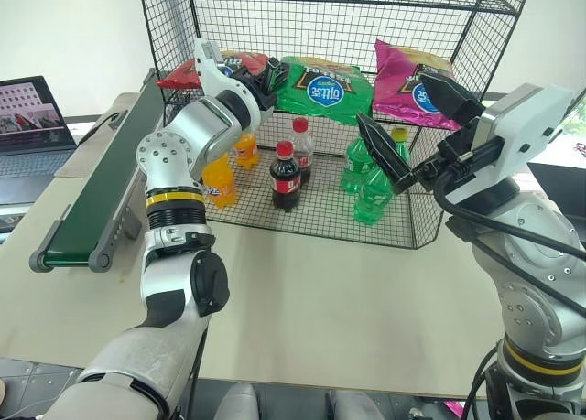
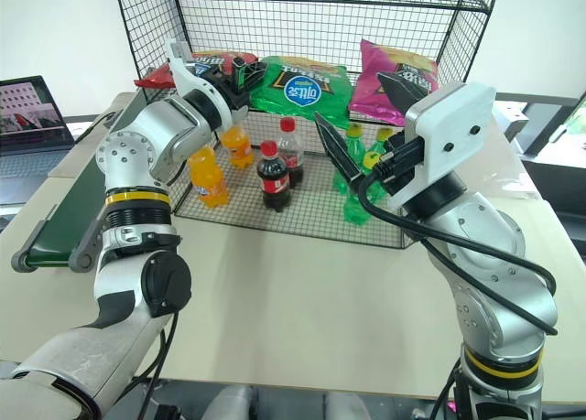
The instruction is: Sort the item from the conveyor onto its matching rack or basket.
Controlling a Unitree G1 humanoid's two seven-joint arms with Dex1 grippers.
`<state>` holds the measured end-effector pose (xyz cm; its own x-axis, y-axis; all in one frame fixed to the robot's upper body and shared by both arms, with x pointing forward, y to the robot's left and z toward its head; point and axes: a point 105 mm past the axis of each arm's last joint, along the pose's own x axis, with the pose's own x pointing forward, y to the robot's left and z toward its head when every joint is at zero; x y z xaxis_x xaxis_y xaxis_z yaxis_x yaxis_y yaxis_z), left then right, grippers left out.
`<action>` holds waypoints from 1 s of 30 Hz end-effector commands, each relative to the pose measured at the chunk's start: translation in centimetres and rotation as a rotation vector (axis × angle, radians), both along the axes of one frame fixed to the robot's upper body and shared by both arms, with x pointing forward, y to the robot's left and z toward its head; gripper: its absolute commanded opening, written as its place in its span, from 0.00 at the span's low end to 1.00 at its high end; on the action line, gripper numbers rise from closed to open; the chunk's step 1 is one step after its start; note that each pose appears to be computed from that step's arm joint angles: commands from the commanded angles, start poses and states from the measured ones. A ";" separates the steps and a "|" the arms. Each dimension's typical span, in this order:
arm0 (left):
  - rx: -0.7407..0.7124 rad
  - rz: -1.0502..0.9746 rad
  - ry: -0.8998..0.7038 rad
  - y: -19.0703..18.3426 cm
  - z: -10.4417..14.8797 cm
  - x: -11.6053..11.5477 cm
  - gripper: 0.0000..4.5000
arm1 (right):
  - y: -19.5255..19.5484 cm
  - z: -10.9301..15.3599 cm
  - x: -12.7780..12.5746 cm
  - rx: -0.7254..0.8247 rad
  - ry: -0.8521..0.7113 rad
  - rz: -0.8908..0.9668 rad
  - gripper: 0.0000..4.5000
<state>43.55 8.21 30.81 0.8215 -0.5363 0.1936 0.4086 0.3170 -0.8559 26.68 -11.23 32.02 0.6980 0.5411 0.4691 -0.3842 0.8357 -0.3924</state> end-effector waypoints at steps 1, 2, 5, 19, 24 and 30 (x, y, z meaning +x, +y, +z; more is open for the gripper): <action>0.000 0.021 -0.047 0.4 1.5 0.0 0.02 | -0.2 0.7 -0.7 -0.005 -0.047 -0.018 1.00; 0.008 0.021 -0.045 0.5 1.4 0.1 0.02 | -0.2 0.7 -0.7 -0.004 -0.047 -0.020 1.00; 0.029 0.021 -0.034 0.6 0.9 0.2 0.02 | -0.3 0.7 -0.7 -0.003 -0.046 -0.022 1.00; 0.018 -0.017 -0.102 1.8 1.3 -1.6 0.98 | -0.2 0.3 -0.7 0.006 -0.029 -0.006 1.00; 0.026 -0.054 -0.145 2.9 0.5 -5.0 0.98 | -0.3 -0.8 -0.5 -0.001 0.012 0.026 1.00; 0.200 -0.027 -0.241 4.1 -1.0 -9.2 0.98 | -0.5 -3.3 -0.4 0.011 0.093 0.051 1.00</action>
